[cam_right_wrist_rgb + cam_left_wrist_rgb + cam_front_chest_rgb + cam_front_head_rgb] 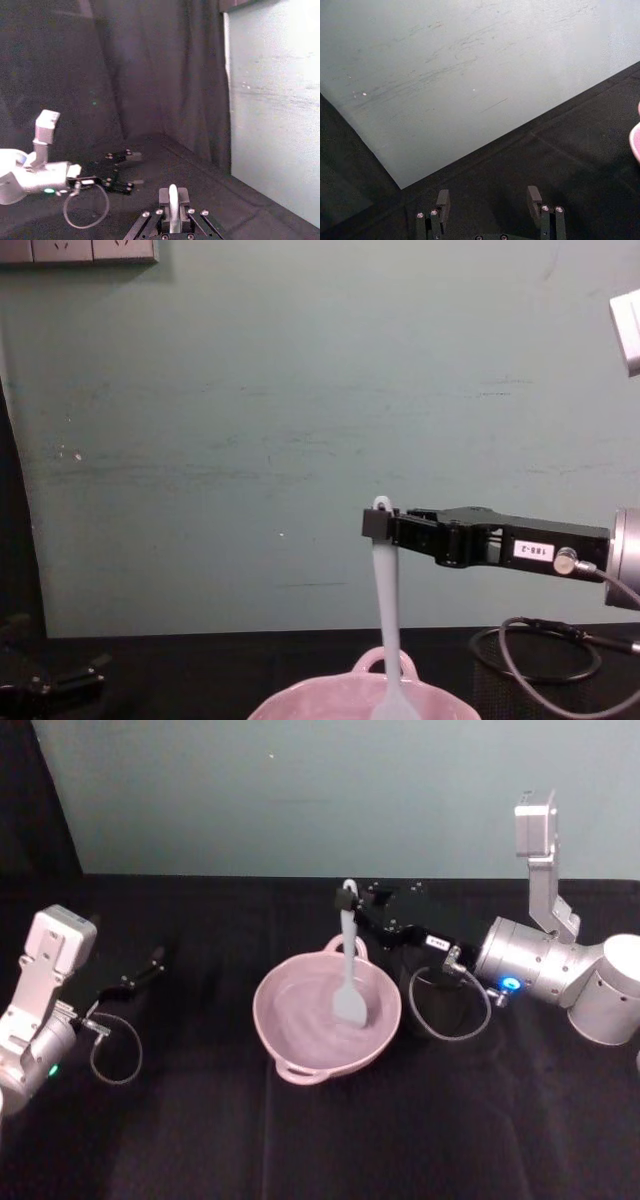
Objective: Use the one hand to pick up the spoon and stir the clear water in the bowl.
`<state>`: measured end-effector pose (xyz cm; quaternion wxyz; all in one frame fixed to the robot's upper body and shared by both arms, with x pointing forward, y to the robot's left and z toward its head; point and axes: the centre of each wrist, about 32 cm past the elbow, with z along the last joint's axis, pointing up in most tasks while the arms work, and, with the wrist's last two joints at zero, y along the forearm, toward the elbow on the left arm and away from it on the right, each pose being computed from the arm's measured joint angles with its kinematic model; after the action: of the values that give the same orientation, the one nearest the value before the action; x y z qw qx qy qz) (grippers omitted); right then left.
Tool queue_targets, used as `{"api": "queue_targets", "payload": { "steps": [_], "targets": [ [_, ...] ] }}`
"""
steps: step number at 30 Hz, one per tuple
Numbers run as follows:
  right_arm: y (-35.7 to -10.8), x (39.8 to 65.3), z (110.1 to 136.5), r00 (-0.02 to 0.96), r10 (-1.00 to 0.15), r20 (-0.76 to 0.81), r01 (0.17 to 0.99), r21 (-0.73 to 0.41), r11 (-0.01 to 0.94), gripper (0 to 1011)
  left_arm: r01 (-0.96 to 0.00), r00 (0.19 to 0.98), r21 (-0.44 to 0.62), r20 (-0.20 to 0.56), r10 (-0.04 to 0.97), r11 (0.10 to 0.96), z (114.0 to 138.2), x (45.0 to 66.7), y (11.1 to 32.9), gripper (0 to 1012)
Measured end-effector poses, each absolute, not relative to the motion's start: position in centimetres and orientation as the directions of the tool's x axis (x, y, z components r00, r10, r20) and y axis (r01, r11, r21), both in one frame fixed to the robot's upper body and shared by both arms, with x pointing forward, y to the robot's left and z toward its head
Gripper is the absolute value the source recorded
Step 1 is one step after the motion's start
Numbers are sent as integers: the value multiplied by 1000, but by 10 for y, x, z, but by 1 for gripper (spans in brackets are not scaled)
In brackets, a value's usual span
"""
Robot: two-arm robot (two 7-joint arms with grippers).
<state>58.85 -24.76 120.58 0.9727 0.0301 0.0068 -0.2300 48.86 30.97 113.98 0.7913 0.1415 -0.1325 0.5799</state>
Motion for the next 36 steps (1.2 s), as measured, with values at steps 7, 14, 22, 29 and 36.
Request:
{"api": "queue_targets", "payload": {
  "steps": [7,14,22,29,36],
  "targets": [
    [-235,581,1206,917,-398,-37,399,77,914,111,-955,292,70,374,880,287,1140,489,310,1011],
    [-216,589,1203,929,-364,-57,368,88,926,110,-955,292,70,374,880,287,1140,489,310,1011],
    [-197,609,1203,932,-357,-64,362,101,927,110,-955,292,70,374,880,287,1140,489,310,1011],
    [-197,627,1205,915,-400,-61,404,98,909,110,-955,292,70,374,880,287,1140,489,310,1011],
    [-212,634,1208,892,-448,-59,452,100,886,110,-955,292,70,374,880,287,1140,489,310,1011]
  ]
}}
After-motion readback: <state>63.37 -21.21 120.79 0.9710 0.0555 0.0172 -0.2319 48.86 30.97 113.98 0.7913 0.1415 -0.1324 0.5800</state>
